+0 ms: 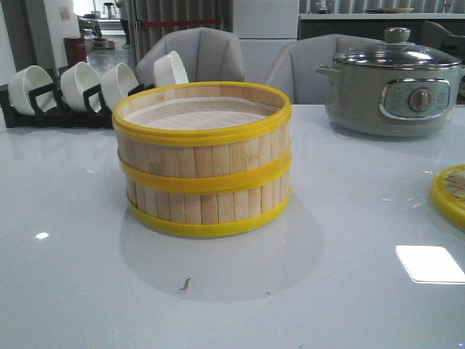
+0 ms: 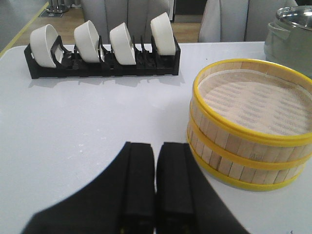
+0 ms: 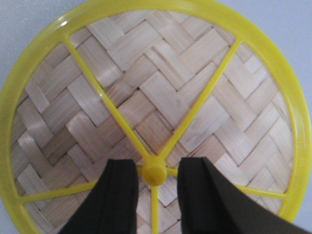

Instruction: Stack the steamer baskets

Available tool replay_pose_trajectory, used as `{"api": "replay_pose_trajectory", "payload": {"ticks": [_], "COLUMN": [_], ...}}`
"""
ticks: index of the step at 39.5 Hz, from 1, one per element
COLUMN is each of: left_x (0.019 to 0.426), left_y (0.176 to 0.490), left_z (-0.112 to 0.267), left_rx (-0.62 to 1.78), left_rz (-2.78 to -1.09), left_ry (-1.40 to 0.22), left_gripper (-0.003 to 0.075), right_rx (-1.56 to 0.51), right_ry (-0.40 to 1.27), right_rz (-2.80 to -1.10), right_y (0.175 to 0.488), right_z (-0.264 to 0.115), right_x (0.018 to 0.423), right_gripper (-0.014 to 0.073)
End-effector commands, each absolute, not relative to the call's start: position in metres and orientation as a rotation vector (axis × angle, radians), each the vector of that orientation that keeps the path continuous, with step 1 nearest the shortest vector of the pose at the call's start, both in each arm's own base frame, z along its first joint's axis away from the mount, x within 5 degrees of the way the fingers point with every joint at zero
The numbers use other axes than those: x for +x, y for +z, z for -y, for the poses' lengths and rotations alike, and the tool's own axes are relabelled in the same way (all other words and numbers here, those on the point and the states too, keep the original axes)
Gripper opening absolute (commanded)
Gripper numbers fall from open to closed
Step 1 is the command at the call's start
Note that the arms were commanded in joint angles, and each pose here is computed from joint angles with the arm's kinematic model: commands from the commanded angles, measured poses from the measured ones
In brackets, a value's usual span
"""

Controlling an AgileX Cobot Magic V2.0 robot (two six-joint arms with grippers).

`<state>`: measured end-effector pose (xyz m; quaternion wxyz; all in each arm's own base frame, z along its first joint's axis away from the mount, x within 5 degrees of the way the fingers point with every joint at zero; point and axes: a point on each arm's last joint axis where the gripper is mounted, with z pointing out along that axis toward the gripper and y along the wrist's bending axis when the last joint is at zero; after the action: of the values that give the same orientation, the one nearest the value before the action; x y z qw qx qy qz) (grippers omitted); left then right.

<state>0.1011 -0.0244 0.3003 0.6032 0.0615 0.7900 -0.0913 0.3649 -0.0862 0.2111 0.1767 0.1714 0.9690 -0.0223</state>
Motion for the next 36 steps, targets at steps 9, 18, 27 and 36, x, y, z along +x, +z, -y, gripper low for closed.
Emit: {"api": "replay_pose_trajectory", "payload": {"ticks": [9,18,27,36], "left_x": [0.103,0.103,0.103,0.103], "left_y": [0.317,0.317,0.317,0.317], "left_z": [0.026,0.026,0.026,0.026], "left_rx": [0.133,0.133,0.133,0.133], "left_rz": [-1.726,-1.726,-1.726,-1.726], "left_ry": [-0.244,-0.244,-0.244,-0.244], "left_gripper": [0.0087,0.0087,0.0087,0.0087], "right_rx": [0.463,0.46,0.46,0.461], "right_ry": [-0.08,-0.08,-0.08,-0.079], "right_rz": [-2.668,-2.652,-2.653,-2.666], "right_y": [0.227,0.227,0.226,0.221], "right_z": [0.09,0.09,0.091,0.091], "right_x": [0.371,0.372,0.373,0.374], "right_gripper": [0.0288,0.0288,0.0254,0.0171]}}
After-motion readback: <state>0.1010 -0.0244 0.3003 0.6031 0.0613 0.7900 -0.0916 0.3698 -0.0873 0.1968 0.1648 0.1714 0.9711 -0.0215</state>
